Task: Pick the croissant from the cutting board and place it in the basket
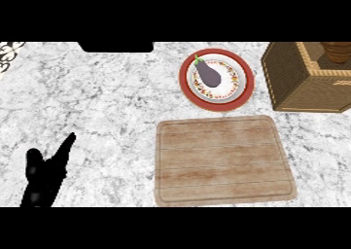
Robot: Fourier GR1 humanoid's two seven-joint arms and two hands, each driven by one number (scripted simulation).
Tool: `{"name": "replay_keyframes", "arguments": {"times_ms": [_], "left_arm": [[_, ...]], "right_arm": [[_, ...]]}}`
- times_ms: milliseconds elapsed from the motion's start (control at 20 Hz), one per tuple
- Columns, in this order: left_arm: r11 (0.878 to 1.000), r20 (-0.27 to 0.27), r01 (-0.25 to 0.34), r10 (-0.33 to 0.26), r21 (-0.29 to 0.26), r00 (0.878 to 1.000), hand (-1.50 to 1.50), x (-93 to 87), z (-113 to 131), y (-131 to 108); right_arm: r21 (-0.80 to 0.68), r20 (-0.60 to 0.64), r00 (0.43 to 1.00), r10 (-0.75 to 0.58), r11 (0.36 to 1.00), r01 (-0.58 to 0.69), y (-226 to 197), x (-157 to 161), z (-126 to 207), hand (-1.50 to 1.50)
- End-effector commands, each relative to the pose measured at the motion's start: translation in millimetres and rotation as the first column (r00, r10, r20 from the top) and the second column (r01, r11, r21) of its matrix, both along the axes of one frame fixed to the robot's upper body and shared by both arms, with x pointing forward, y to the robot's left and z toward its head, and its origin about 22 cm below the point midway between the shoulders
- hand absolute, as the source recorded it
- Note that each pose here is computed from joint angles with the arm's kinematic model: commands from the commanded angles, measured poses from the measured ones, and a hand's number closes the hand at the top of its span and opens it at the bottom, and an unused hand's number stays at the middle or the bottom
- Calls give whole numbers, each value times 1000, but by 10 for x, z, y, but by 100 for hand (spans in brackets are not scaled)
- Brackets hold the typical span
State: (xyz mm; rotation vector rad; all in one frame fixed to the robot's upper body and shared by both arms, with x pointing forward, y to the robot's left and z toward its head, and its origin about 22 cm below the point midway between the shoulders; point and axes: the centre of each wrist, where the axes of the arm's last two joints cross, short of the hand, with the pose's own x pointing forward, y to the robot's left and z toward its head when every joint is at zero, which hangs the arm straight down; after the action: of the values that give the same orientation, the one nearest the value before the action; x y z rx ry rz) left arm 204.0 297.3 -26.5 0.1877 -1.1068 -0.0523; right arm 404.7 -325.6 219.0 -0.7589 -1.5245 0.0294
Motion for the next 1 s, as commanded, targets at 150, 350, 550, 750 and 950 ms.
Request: {"name": "replay_keyframes", "arguments": {"times_ms": [150,350,550,750,950], "left_arm": [[1000,-82,2,-4,-28,997,0,-45,-104,54],[999,-87,-10,6,-43,996,0,29,-221,66],[999,-80,-1,-1,-32,997,0,-39,-248,-95],[999,-82,-4,0,-39,997,0,86,-185,-39],[999,-75,5,-9,-50,997,0,-16,-119,-267]], "right_arm": [[-232,-119,978,-173,962,142,-557,-62,-172,150],[-292,-111,987,-117,953,80,-562,-58,-311,-150],[-285,-61,990,-126,953,103,-848,-110,-208,-150],[-231,7,990,-140,963,138,-674,23,-105,-150],[-135,52,984,-173,975,179,-1057,-190,-27,-150]]}}
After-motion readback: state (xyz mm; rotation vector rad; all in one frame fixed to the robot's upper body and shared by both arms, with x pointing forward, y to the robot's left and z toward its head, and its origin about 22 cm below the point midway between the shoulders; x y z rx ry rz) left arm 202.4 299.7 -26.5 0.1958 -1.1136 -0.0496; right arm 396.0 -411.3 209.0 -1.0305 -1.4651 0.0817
